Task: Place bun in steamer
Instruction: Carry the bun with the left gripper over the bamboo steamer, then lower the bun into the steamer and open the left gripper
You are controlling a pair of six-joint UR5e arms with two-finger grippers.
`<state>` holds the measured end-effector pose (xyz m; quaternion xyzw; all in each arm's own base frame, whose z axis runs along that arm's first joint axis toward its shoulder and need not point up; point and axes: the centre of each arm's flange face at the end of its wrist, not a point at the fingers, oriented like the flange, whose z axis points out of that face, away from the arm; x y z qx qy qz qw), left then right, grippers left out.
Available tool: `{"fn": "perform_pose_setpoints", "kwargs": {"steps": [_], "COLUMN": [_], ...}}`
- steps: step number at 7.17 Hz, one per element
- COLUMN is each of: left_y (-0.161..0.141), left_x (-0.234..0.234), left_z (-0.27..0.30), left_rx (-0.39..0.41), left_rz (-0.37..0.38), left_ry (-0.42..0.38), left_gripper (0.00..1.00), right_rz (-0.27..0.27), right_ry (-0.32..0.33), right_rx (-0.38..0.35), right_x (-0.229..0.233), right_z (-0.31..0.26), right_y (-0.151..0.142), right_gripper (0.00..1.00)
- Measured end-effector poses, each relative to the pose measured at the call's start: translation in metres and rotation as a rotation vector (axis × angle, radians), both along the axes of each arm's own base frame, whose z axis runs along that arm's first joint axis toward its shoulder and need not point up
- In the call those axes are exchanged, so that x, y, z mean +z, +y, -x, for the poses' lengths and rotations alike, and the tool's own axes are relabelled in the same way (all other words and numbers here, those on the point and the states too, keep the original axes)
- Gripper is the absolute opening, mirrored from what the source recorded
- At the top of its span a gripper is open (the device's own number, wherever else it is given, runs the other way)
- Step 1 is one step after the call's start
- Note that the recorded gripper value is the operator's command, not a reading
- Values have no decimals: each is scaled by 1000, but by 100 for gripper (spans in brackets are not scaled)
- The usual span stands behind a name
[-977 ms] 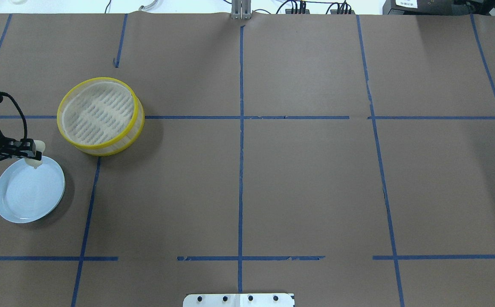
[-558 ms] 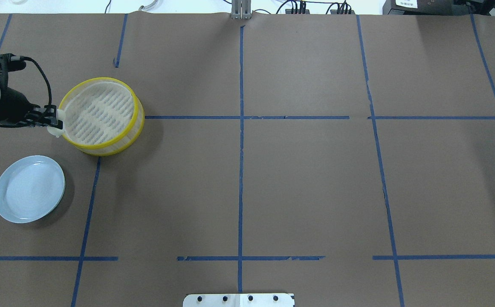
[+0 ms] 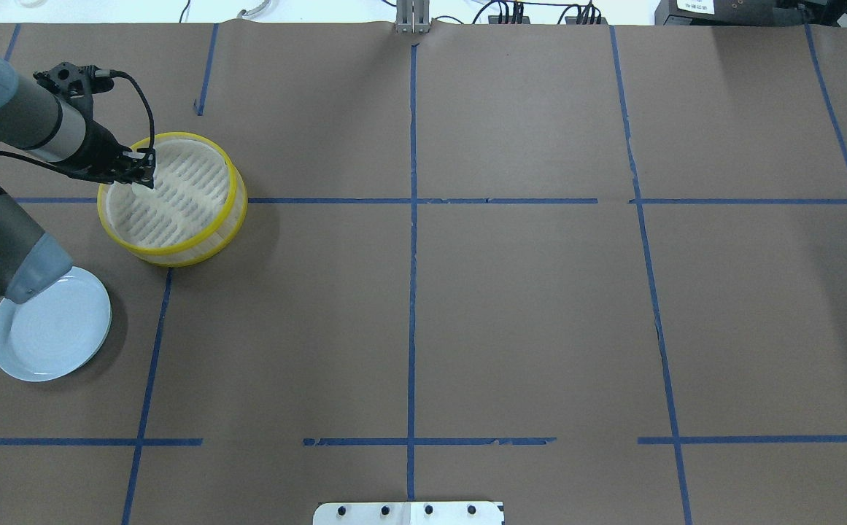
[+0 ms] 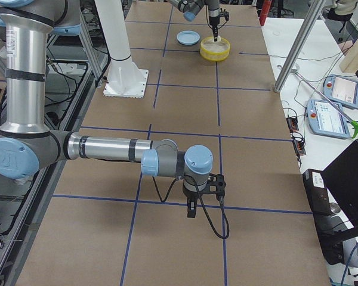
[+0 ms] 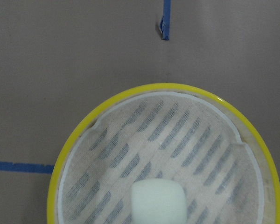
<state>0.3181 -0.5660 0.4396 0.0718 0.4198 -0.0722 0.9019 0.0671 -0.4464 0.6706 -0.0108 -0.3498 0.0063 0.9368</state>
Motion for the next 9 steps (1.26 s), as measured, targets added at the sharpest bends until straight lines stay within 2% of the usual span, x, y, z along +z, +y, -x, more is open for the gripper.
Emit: {"fn": "perform_pose_setpoints", "kwargs": {"steps": [2,5,7,9], "left_y": [0,3,3,4], "left_x": [4,4,2,1], "left_z": [-35,-49,-49,-49], "left_rx": [34,48,47,45], "left_rz": [6,4,2,2], "left_ry": [-18,-23,-22,-23], "left_gripper": [29,39,68,74], "right_rz": [0,0,0,0], "right_ry": [0,0,0,0], "right_rx": [0,0,0,0], "right_x": [0,0,0,0], "right_z": [0,0,0,0], "right_y": [0,0,0,0], "right_gripper": [100,100,100,100]}}
